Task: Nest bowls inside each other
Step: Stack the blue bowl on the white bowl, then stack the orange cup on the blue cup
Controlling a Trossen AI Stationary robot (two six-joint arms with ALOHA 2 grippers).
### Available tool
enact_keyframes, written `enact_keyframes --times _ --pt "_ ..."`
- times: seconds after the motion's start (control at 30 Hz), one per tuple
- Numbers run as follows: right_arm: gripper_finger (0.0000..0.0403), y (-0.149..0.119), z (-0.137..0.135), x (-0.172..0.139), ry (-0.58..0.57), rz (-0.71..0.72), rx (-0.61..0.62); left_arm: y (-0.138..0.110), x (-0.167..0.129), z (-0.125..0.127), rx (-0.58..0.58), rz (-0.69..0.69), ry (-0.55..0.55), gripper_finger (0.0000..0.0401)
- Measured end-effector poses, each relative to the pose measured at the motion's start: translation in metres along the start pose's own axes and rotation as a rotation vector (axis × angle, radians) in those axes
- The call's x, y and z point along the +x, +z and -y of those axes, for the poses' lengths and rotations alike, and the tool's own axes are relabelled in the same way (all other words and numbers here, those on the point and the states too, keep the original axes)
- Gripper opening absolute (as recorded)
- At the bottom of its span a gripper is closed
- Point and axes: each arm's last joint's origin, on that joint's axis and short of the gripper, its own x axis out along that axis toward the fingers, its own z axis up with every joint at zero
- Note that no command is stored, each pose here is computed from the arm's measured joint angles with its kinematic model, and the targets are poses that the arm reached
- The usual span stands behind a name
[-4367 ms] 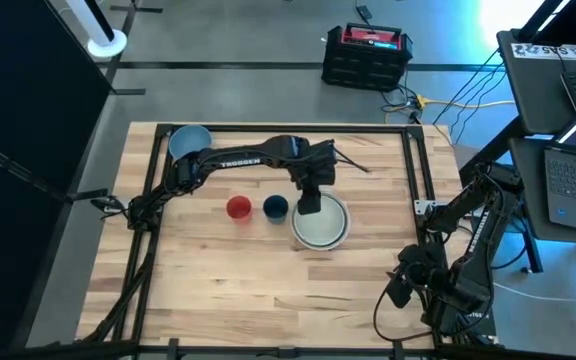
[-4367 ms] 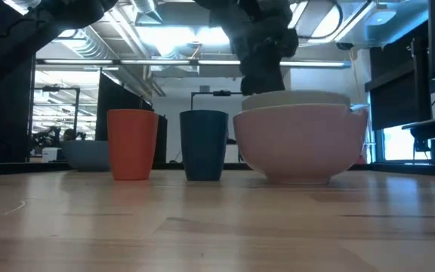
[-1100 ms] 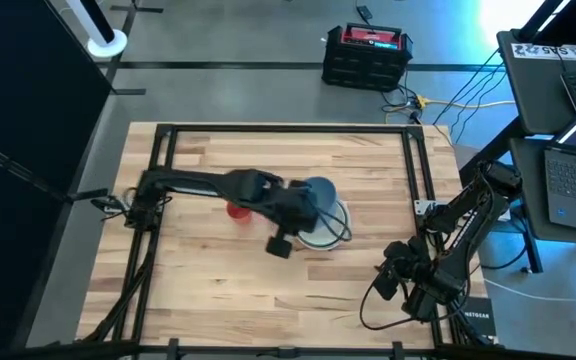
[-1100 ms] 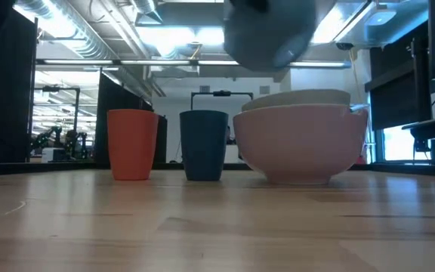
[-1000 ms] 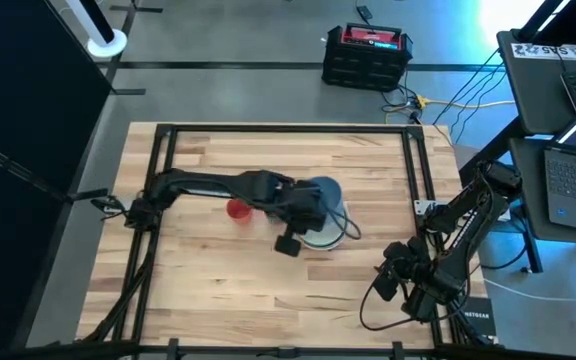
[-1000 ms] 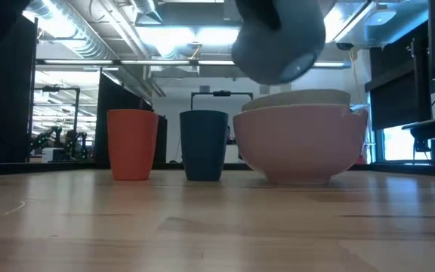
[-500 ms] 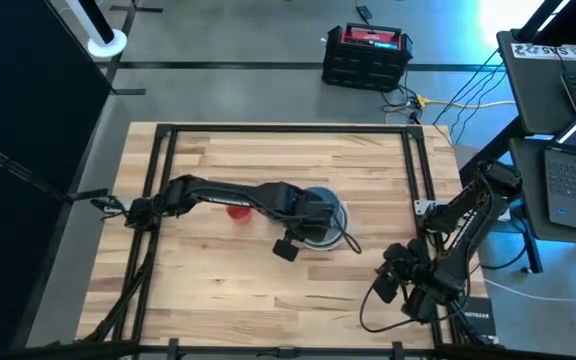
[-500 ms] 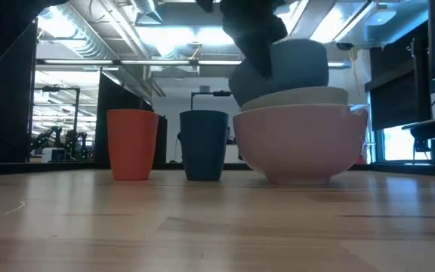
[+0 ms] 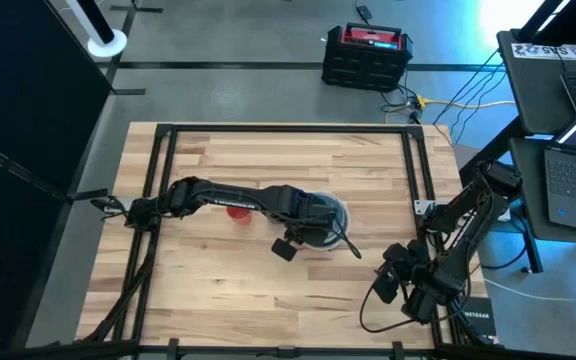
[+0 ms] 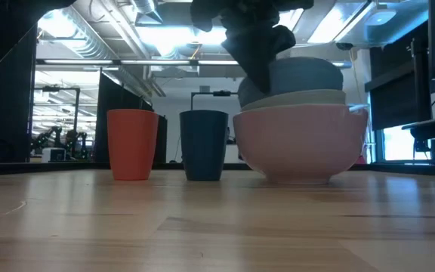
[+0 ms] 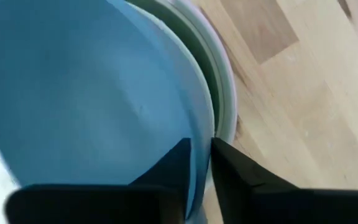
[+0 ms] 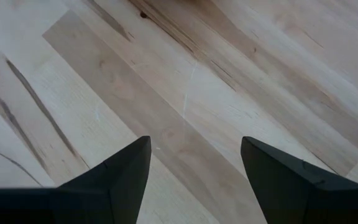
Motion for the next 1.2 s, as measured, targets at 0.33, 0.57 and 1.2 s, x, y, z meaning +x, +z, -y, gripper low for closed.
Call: enact_keyframes --times 0.33,0.57,1.2 --pt "0.0237 0.0 0.0 0.0 0.001 0.008 -0.003 -0.021 -0.042 -0.004 -0.177 -0.077 0.031 0.0102" --pt "0.0237 0.001 0.0 0.0 0.003 0.029 -0.007 -0.046 -0.074 -0.014 -0.389 -0.133 0.057 0.0123" --pt "0.0237 0.0 -0.001 0.001 0.022 0.043 -0.002 -0.149 -0.077 -0.008 -0.714 -0.229 -0.014 0.0123"
